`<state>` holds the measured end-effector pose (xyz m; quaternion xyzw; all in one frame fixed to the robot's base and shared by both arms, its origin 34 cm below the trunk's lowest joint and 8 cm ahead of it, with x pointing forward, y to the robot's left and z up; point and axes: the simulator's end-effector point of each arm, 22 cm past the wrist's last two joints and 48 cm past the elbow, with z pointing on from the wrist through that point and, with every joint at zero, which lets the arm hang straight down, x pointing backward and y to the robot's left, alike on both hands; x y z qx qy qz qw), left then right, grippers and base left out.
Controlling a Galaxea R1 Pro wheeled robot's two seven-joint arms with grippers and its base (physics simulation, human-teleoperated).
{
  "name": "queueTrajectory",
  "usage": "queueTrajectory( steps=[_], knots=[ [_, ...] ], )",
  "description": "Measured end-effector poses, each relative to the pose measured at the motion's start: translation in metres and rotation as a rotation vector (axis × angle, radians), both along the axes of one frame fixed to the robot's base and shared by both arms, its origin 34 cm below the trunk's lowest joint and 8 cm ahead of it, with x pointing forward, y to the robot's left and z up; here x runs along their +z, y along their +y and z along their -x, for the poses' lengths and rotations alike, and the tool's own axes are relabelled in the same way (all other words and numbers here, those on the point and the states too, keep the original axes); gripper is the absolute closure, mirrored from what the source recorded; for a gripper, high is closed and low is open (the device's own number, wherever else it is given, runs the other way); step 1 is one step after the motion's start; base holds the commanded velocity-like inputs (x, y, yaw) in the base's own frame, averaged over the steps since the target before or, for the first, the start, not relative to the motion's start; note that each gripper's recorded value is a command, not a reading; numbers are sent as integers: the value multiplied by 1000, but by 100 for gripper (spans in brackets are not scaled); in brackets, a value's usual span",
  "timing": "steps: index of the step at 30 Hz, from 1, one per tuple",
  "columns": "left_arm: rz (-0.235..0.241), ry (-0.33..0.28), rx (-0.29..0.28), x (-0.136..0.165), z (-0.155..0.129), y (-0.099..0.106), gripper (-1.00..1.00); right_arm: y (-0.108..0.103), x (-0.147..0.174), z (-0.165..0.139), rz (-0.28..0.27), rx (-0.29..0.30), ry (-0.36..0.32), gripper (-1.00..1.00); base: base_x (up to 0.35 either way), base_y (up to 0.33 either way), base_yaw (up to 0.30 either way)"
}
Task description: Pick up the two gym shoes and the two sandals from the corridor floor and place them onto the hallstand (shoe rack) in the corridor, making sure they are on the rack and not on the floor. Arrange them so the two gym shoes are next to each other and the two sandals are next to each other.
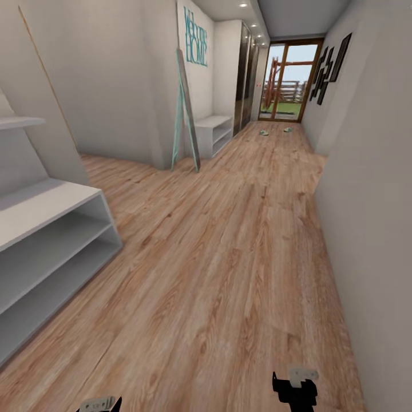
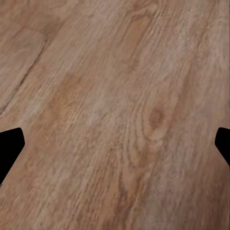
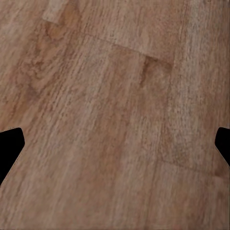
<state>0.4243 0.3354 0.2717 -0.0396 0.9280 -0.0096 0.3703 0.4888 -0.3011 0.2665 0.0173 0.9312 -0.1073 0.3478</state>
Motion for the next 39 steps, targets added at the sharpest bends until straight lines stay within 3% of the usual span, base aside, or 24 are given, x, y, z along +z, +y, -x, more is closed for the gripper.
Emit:
queueTrajectory(
  steps=[39],
  knots=[
    [3, 28, 11, -7, 12, 1, -100, -1, -1, 1, 2, 9, 4, -100, 334, 0, -2]
  ],
)
